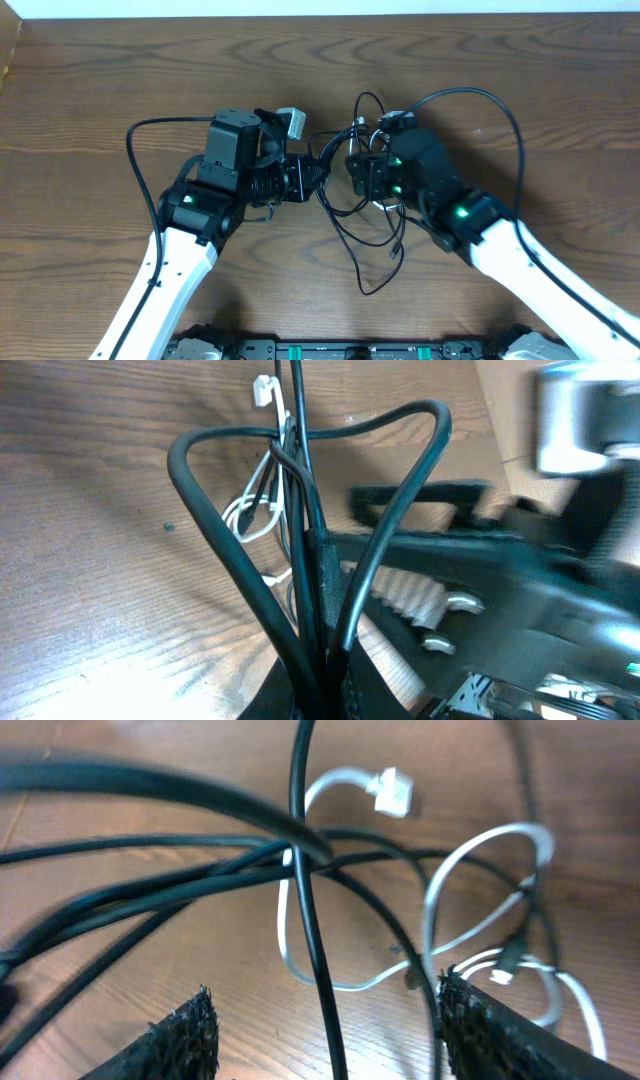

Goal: Untangle cables

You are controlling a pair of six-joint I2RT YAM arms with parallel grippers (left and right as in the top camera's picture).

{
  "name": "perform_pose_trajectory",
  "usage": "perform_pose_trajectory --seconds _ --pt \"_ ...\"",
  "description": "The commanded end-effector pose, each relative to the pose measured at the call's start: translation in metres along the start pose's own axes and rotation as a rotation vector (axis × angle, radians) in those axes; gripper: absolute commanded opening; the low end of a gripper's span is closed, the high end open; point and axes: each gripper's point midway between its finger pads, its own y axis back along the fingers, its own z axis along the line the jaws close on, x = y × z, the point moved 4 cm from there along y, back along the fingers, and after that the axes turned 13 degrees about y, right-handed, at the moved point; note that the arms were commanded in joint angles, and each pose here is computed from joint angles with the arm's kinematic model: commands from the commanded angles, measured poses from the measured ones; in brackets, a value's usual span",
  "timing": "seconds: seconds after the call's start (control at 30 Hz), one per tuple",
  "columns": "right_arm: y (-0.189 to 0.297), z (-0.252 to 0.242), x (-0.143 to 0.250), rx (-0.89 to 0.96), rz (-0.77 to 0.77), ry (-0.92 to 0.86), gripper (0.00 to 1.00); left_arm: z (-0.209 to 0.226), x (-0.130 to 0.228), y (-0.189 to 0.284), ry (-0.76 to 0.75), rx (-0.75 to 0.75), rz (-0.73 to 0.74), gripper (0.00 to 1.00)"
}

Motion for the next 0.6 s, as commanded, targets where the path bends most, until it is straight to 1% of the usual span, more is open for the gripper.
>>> perform_pose_trajectory --seconds 0.0,0.03,0.07,0.1,0.13,0.17,0.27,0.4,0.53,0.57 --pt "0.043 0.008 -0.025 -0.022 -0.126 -0.002 0.53 -0.004 -0.002 0.003 0.0 0.014 -0.011 0.07" --pt "0.048 0.011 -0.026 -0.041 -0.132 -0.004 0.46 -0.004 -0.002 0.003 -0.001 0.014 -0.011 0.07" --pt "0.051 0.015 -0.026 -0.069 -0.133 -0.002 0.35 -0.004 -0.002 0.003 -0.001 0.014 -0.011 0.07" --pt "0.051 0.018 -0.025 -0.096 -0.122 -0.011 0.29 -0.004 -0.002 0.003 0.0 0.015 -0.011 0.08" --pt "0.049 0.019 -0.023 -0.101 -0.11 -0.029 0.25 -0.004 -0.002 0.003 -0.001 0.014 -0.011 0.07" --pt "0.042 0.017 -0.017 -0.098 -0.077 -0.068 0.25 -0.004 -0.002 0.003 -0.001 0.014 -0.011 0.07" --pt "0.019 0.018 -0.003 -0.092 0.0 -0.111 0.3 -0.004 -0.002 0.003 0.0 0.014 -0.011 0.08" --pt "-0.005 0.025 0.013 -0.104 0.073 -0.117 0.32 -0.004 -0.002 0.003 -0.001 0.014 -0.011 0.07" --pt "-0.012 0.026 0.019 -0.101 0.095 -0.133 0.34 -0.004 -0.002 0.003 0.0 0.014 -0.011 0.08" --pt "-0.013 0.024 0.018 -0.086 0.089 -0.133 0.36 -0.004 -0.002 0.003 -0.001 0.014 -0.011 0.07"
